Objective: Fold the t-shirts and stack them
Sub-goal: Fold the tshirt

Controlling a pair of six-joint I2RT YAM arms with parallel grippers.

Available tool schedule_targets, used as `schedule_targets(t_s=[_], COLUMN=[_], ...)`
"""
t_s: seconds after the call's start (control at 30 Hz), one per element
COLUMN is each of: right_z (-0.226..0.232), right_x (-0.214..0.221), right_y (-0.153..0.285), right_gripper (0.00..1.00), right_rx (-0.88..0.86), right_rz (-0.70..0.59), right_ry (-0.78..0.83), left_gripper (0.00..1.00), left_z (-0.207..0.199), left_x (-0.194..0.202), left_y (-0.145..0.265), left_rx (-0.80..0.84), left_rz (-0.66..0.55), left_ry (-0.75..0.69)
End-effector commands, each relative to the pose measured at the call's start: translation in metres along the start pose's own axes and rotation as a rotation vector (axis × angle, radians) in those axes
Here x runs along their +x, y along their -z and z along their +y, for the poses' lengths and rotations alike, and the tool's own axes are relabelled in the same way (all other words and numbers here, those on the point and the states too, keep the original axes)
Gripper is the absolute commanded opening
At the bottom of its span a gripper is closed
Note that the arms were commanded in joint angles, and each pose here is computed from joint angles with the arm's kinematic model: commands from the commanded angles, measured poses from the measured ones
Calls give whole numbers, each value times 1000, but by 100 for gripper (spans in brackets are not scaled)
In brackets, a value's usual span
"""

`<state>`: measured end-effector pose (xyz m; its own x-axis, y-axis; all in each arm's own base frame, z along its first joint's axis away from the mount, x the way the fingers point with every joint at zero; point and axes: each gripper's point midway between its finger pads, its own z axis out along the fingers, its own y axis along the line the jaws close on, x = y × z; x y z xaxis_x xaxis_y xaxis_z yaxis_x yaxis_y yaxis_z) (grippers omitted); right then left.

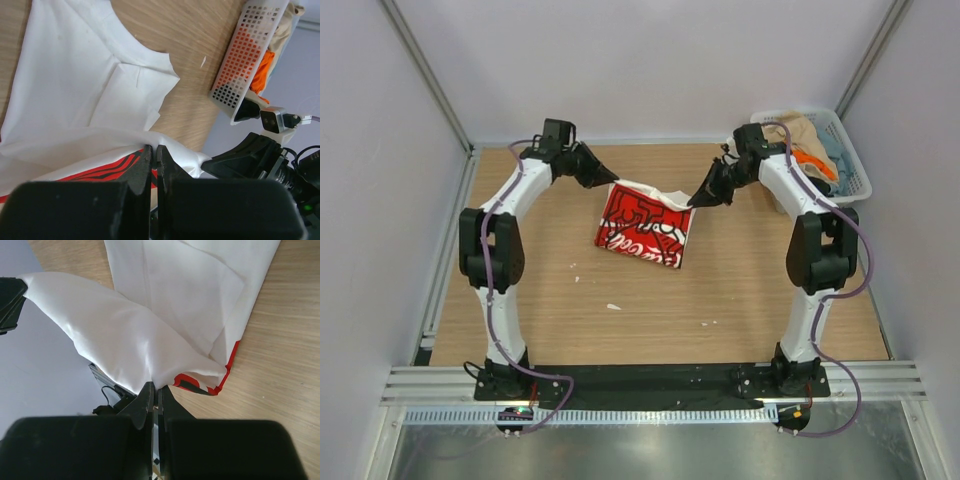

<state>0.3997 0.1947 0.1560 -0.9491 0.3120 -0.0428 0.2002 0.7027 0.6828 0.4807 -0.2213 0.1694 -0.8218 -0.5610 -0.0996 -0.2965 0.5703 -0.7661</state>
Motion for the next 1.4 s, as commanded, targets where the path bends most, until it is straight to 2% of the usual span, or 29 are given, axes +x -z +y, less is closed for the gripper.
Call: schedule_targets(t_s=[0.0, 0.33, 0.37, 0.47, 0.63, 0.77, 0.87, 0.9, 0.93, 1.03, 1.1, 1.2, 1.3, 1.37], right_z=[13, -1, -9, -12, -21, -23, -23, -24, -18, -18, -19, -14, -6, -9], right_x=[-13, -77, -83, -104, -113, -123, -133, -135, -140, -151, -159, -179, -197, -206], right_y=[11, -5, -13, -9, -16, -23, -28, -29, -27, -28, -30, -23, -20, -30], right_gripper=[1, 2, 2, 2, 2, 3, 9, 16, 21, 36, 46, 53, 59, 59], right_rx=[-39, -48, -44, -51, -52, -67, -71, -69, -81, -90, -104, -123, -177, -196], right_rz=[-16, -96, -86, -124, -122, -134, -142, -143, -152, -175, -186, -246, -305, -317], right_ry=[32, -14, -38, -34, -40, -37, -30, -33, -26, -19, -12, 4, 9, 3], left_gripper=[0, 0, 0, 0, 0, 1, 9, 14, 26, 33, 36, 37, 36, 36], left_z=[-42, -68, -56, -62, -72, -70, -64, -62, -60, -64, -60, -70, -84, -78], left_x=[-22, -67, -68, -76, -94, -100, -102, -103, -107, -113, -120, -126, -116, -98], left_y=[5, -44, -60, -74, -78, -87, -93, -93, -92, -82, -73, -49, -23, -23], left_rx=[145, 264, 251, 310, 342, 350, 337, 326, 308, 276, 224, 201, 198, 183], left_rz=[-37, -78, -59, -59, -126, -131, -140, -147, -170, -205, -236, -279, -283, -244], left_ry=[-56, -68, -46, -33, -58, -56, -56, -69, -74, -155, -177, -240, -275, -285])
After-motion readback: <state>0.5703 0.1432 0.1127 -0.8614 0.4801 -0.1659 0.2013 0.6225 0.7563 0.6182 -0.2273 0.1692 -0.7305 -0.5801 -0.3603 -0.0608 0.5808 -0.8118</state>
